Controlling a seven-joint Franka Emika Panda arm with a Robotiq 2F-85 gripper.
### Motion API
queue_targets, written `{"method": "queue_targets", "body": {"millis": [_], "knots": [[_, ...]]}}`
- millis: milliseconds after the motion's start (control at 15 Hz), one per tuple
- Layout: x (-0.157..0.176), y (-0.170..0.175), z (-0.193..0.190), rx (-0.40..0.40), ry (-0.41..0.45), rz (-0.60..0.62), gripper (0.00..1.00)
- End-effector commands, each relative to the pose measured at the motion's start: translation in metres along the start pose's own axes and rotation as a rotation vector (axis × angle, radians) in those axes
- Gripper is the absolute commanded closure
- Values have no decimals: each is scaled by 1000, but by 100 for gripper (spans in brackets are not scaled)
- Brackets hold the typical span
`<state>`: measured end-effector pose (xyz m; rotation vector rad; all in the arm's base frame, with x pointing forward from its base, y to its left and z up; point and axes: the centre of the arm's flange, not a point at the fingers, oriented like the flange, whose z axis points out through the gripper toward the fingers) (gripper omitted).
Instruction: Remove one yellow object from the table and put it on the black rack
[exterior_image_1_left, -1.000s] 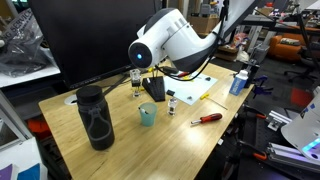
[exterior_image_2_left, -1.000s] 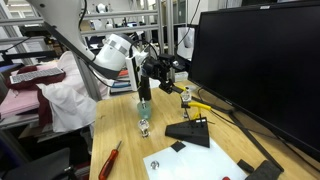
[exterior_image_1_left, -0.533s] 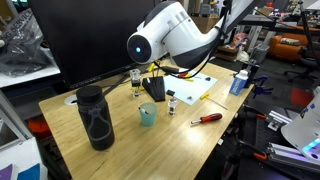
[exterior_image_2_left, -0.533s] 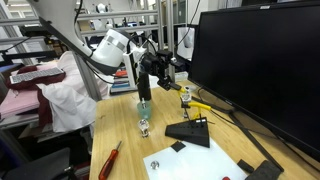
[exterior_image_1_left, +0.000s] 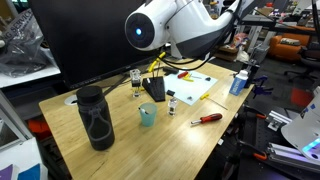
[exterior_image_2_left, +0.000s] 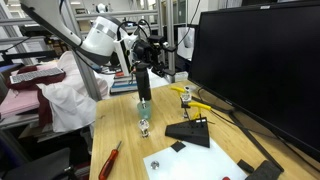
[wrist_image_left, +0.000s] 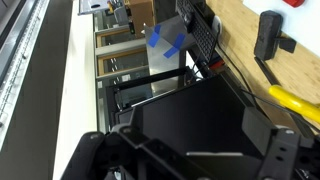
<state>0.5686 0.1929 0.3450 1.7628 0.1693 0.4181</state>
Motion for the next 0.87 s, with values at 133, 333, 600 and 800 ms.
{"method": "queue_targets", "body": {"millis": [133,333,600,800], "knots": [[-31,25,-24,91,-28,81,0],[-21,19,-27,61,-29,71,0],[-23,19,-26,62,-30,75,0],[-23,19,-26,62,-29,75,0]]}}
